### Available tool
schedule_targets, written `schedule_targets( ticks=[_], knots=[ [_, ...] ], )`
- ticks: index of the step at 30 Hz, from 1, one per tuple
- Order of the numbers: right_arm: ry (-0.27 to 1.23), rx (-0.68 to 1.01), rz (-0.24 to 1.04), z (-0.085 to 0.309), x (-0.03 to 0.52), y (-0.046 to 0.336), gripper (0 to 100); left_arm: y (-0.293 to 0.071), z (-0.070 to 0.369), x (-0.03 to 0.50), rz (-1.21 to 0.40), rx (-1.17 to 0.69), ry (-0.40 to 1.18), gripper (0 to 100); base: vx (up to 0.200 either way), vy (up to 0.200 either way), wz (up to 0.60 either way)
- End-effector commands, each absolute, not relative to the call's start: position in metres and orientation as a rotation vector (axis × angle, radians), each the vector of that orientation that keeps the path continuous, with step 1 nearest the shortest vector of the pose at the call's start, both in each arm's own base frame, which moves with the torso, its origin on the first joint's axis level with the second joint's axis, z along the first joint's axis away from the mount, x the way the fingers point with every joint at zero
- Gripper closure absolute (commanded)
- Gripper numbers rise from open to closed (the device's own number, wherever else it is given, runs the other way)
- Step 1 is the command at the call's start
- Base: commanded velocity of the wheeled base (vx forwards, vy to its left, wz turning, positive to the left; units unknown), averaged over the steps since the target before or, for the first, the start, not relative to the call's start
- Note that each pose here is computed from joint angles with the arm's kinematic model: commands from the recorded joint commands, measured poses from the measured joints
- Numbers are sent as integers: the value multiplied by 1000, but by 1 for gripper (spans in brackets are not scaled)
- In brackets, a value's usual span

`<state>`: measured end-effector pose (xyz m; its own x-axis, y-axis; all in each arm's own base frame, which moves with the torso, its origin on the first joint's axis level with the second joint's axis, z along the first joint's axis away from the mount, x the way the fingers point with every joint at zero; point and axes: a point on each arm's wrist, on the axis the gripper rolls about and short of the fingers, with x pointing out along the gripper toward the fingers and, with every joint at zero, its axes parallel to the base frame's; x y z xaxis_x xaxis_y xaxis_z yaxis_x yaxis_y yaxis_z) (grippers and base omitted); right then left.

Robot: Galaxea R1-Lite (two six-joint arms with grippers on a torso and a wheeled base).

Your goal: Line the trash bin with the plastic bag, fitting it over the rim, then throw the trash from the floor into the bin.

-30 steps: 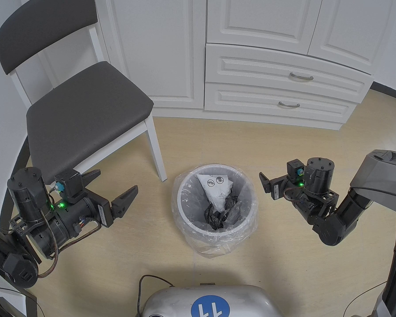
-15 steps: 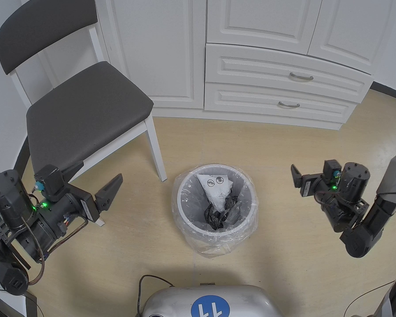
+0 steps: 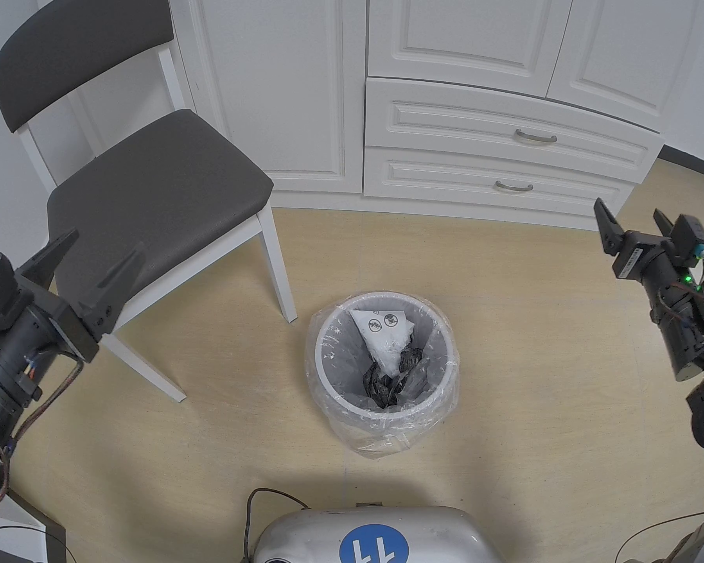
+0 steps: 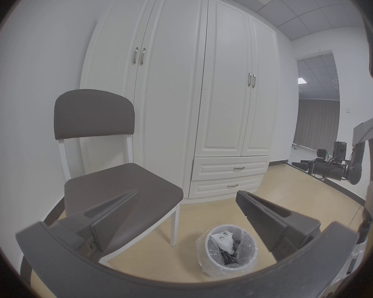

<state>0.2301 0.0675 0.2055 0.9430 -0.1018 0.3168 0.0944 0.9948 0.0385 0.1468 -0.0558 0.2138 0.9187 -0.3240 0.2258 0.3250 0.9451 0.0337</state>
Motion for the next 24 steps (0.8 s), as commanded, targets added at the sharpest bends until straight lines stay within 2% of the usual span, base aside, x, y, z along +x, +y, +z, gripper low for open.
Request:
schedule_targets(
  ticks=[1,12,15,24],
  knots=[
    [-428,56,-106,246,176,50,0,-39,255,105,-317,-31,-385,0,0,0,0],
    [-436,60,-134,266,106,24,0,-19,277,59,-286,-20,-375,0,0,0,0],
    [-481,79,-196,271,83,14,0,-14,278,44,-281,-2,-412,0,0,0,0],
    [-561,16,-267,255,26,-4,0,-6,277,28,-165,62,-450,0,0,0,0]
  ],
)
